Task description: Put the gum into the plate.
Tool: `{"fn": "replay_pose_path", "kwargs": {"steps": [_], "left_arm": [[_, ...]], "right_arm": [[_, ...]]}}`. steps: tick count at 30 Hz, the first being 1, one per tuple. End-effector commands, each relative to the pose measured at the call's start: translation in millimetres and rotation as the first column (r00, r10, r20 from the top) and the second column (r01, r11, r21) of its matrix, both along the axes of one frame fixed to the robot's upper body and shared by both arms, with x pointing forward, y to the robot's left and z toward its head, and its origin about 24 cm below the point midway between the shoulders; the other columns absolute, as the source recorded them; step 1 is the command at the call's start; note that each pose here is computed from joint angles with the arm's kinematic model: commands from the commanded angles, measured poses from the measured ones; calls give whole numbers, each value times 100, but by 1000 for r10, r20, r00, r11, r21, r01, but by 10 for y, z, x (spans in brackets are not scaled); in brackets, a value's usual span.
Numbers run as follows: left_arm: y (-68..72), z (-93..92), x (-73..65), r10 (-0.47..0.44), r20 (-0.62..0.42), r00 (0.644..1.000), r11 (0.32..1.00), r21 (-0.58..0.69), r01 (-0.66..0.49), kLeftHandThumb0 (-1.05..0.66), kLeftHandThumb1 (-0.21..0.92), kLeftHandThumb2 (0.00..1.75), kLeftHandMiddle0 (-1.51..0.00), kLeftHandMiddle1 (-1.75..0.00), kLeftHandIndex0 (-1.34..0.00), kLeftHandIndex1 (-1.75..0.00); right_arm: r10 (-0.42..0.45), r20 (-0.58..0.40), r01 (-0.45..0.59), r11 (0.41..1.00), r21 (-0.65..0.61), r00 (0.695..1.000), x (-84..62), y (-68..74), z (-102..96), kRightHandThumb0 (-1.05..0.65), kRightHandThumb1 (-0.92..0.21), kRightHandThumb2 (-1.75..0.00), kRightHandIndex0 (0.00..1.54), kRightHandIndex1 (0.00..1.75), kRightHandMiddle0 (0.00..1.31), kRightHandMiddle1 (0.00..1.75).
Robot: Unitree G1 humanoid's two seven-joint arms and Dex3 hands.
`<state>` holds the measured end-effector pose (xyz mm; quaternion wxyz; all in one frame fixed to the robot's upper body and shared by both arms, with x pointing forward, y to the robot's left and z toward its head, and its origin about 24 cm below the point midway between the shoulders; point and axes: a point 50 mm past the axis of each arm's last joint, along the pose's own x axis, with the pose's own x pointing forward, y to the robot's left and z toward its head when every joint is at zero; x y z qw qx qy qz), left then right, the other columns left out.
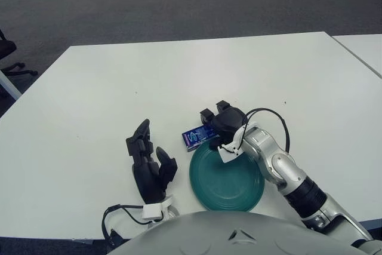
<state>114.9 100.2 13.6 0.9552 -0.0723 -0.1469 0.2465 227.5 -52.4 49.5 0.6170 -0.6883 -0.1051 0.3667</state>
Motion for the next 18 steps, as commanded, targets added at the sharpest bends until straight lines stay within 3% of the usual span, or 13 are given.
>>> {"fn": "replay_pose_path", "kwargs": {"steps": [1,5,8,13,18], "left_arm": [[-647,264,4,-47,46,998,981,-188,55,-86,92,89,-42,-21,-25,-110],[-651,282,8,-33,44,999,980,-193,41,-87,92,89,-41,-32,-28,-117],[-653,293,9,-27,47,999,980,-193,36,-88,92,89,-39,-38,-29,-119],[-657,308,18,-29,54,998,979,-202,40,-88,92,89,-35,-48,-28,-119],[-661,320,26,-37,54,998,978,-205,48,-86,92,89,-35,-53,-26,-116]], "right_arm": [[21,-68,-23,999,-23,997,-121,-48,-204,-69,-62,-102,2,175,0,173],[60,-54,-62,997,-37,997,-172,-50,-259,-50,-62,-96,10,175,26,174],[71,-50,-73,996,-49,996,-170,-56,-261,-44,-61,-94,11,175,34,175],[72,-56,-76,994,-77,996,-173,-70,-321,-41,-62,-93,8,175,37,175],[69,-55,-75,991,-112,996,-162,-88,-384,-39,-71,-81,4,175,32,175]]}}
